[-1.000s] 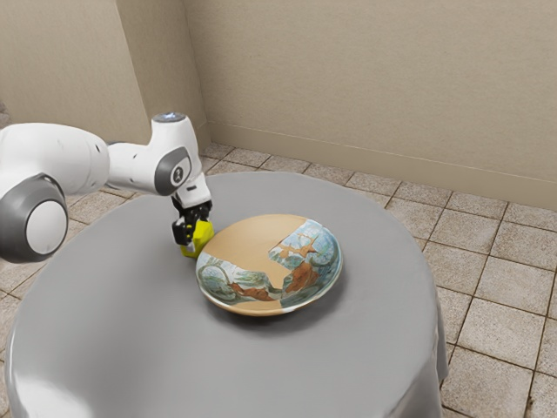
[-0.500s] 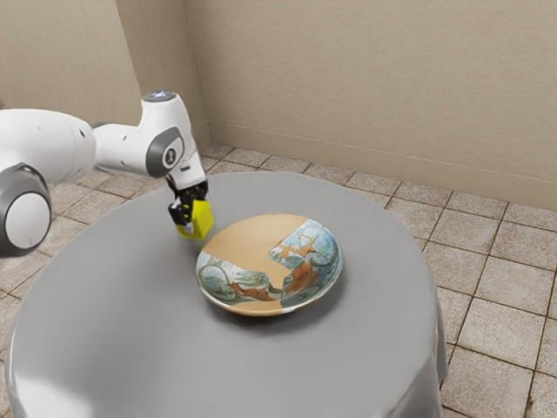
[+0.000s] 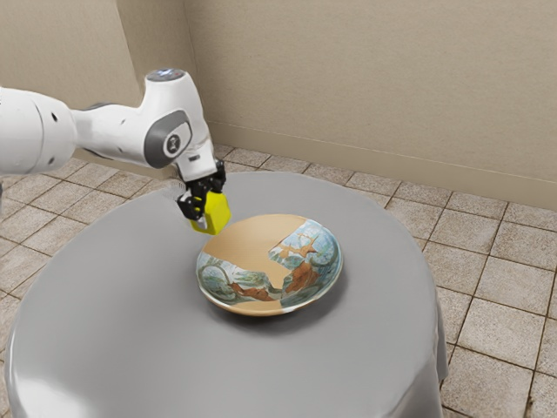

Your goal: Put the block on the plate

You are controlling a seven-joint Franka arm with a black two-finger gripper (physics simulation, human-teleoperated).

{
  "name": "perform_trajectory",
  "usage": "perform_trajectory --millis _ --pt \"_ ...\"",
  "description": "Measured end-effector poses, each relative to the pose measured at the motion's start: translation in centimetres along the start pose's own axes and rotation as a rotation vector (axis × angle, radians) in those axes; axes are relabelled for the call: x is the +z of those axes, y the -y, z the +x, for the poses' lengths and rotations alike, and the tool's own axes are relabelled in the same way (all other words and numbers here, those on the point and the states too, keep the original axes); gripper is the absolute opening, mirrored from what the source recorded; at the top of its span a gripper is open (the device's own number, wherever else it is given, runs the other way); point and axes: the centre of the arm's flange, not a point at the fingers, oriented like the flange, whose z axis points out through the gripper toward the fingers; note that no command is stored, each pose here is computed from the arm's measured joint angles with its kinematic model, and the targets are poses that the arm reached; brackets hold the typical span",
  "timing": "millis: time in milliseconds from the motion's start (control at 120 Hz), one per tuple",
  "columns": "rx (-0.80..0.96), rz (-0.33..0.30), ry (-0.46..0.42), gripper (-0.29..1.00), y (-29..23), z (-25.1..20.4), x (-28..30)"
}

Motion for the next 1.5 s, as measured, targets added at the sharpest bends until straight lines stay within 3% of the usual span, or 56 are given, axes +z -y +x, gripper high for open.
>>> perform_trajectory --millis 333,567,742,942,1133,1350,1500 --pt "0.111 -0.052 -0.019 0.43 -2.4 8.3 1.9" --pt "0.109 -0.107 -0.027 0.44 -2.5 9.5 6.6" --pt "0.105 -0.103 -0.029 0.57 -2.5 9.7 6.8" --pt "0.077 -0.055 -0.034 0.65 -2.1 8.9 3.5" --pt "-0.062 -0.062 -0.019 0.68 -2.1 6.0 0.8" --pt "-0.389 -0.068 0.017 0.7 -2.5 -0.7 -3.7" --pt "-0.563 -0.072 0.068 0.7 -1.8 -2.1 -7.5"
